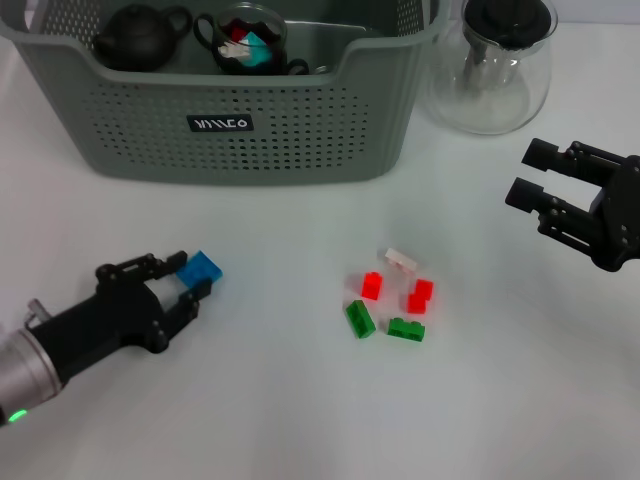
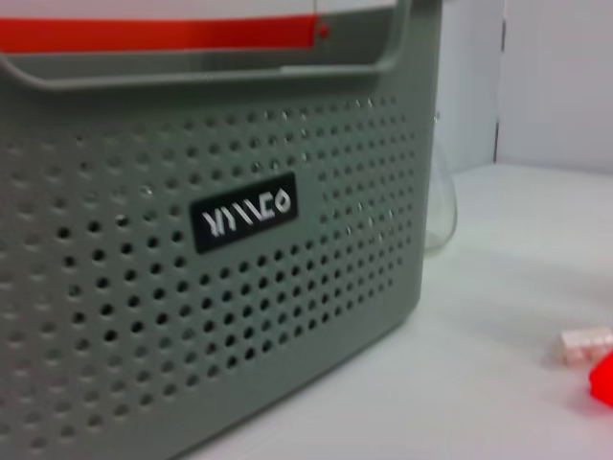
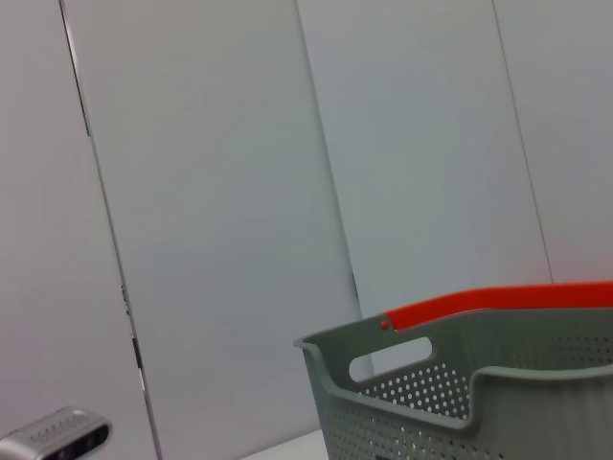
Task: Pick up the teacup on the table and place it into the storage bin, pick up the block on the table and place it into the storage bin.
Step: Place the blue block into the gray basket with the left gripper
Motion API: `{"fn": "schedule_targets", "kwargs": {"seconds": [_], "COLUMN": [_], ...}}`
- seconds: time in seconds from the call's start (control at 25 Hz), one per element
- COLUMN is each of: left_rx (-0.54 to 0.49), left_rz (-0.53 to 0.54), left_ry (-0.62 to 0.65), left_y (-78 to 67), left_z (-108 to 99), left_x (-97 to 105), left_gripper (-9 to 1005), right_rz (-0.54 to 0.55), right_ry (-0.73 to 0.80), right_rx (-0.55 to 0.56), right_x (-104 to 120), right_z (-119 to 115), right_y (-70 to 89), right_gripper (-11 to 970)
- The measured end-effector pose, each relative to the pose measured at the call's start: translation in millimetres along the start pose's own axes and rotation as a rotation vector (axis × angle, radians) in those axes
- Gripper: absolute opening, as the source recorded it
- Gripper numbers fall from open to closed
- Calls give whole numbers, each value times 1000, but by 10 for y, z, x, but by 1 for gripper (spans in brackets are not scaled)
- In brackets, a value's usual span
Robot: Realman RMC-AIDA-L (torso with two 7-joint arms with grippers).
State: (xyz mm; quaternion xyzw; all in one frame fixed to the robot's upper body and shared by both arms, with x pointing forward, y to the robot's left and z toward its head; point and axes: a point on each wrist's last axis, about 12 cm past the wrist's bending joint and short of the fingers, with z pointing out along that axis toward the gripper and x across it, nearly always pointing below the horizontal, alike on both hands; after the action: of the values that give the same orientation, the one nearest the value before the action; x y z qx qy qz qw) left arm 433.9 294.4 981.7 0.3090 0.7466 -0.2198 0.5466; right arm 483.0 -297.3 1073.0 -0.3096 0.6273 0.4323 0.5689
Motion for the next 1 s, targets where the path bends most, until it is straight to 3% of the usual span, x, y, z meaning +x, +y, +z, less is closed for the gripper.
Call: {"fn": "schedule_targets", "kwargs": {"seconds": [0.2,0.36,0.48,0.64,0.8,0.88,1.0], "left_rx": [73,217,341,406,382,323,249], "left_rz": [-99,-146,-215,-264,-248,-239,-232], "left_ry": [-75,-183,-305,-405,-361,-254,-91], "left_y": [120,216,371,662,989,1196,1346], "left_z": [-129,-228,-257,-168,60,258,521], "left_x": [-211,-540,-923,-1440,-1990,-2334,-2603], "left_gripper": [396,395,395,395,396,396,395], "right_rz": [-1,-2,-4,-5,-1,1,2], "right_ry": [-1,-1,-2,-2,-4,-6,-8], "right_rx": [-2,-4,-6,-8,-7,-9,-12], "right_x": [-4,-9,-13,-16,-4,-2,0], "right_z": [5,11,17,24,22,17,9], "right_y": [-1,-4,-7,-9,5,12,22], "right_gripper": [548,548,548,548,548,548,548]}}
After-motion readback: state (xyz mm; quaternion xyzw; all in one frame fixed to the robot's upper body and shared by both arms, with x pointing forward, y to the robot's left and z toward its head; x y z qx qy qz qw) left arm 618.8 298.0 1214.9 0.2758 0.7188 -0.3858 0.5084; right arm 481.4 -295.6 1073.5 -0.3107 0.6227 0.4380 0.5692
